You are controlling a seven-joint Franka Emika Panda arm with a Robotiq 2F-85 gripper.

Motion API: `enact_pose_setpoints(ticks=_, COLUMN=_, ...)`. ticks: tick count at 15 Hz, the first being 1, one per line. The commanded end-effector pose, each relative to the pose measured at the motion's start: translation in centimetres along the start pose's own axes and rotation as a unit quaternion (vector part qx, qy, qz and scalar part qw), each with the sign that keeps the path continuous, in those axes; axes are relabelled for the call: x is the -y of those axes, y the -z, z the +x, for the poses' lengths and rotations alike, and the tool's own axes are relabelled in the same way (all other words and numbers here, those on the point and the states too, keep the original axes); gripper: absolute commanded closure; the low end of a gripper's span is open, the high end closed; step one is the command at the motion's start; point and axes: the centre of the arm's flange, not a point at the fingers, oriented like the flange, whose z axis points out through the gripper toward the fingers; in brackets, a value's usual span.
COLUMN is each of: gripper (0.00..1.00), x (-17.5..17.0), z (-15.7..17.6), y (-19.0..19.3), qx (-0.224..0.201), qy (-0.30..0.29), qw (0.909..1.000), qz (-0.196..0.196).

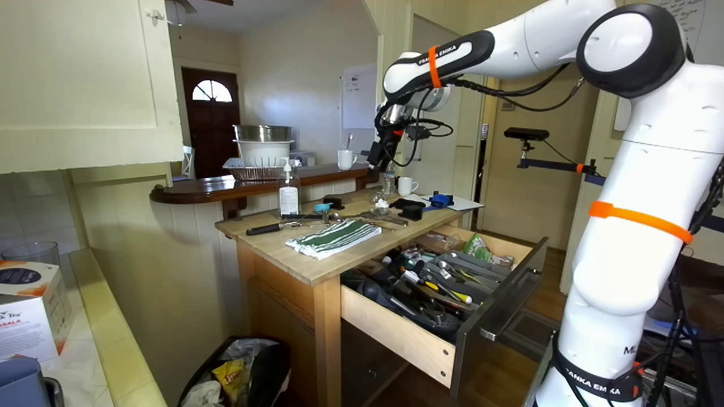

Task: Move the spoon to the open drawer

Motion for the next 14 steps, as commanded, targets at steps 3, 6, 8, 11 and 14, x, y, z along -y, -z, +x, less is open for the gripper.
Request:
enact_pose_setpoints(ticks=3, gripper=0.0, x=-4.2, z=-0.2, y=-1.6, qx=0.015, qy=-0.034, qw=0.9992, qz=-0.015)
enact_pose_setpoints(ticks=6, gripper=0.0, x=-5.3, z=0.0, y=-2.5, qx=0.023, qy=-0.046, qw=0.9986, qz=-0.016)
enact_pose_setpoints(ticks=8, gripper=0.0, x=-5.1, z=0.3, y=-2.4, qx=0.022, qy=-0.046, qw=0.9986, qz=-0.016)
enact_pose_setpoints(ticks=11, gripper=0.0, x=-5.6, z=0.6, y=-2.7, qx=0.026, qy=-0.041, qw=0.9987, qz=-0.013)
enact_pose_setpoints(ticks=14, gripper=0.0, x=-7.6, z=1.6, y=-4.9, qx=0.049, qy=-0.028, qw=0.9983, qz=-0.014)
